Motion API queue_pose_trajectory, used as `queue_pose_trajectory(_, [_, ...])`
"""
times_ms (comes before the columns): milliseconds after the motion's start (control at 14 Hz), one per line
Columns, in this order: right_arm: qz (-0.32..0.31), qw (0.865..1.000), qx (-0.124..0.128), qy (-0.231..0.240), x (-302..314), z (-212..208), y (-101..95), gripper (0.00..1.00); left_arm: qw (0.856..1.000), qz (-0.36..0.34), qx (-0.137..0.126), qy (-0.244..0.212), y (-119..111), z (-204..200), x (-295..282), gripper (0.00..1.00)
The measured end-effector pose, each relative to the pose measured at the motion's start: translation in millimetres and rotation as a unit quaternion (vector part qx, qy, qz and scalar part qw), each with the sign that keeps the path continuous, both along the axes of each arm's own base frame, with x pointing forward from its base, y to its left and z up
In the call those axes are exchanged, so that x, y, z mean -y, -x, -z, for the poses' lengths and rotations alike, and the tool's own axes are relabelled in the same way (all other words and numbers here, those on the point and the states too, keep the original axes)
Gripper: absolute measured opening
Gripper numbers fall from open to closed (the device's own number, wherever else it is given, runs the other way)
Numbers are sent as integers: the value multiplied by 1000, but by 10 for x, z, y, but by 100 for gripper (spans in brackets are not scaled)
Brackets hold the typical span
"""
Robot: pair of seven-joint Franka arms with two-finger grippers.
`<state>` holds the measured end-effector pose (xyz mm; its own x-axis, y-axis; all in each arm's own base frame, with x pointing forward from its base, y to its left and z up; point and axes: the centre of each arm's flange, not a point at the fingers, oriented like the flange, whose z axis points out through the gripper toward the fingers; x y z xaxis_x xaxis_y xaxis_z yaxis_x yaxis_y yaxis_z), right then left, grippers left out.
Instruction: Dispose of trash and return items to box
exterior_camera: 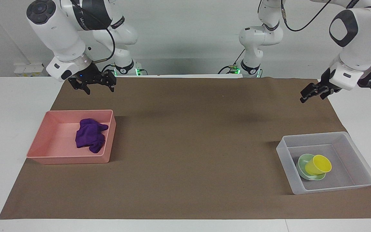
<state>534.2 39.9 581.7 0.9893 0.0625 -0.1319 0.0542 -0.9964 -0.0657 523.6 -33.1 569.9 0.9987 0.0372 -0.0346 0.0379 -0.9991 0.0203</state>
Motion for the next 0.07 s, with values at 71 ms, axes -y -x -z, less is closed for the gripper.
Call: queue_pose_trajectory(71, [0, 1000, 0, 1, 2, 2, 0, 100, 1000, 8, 15, 1, 84, 32, 82, 100])
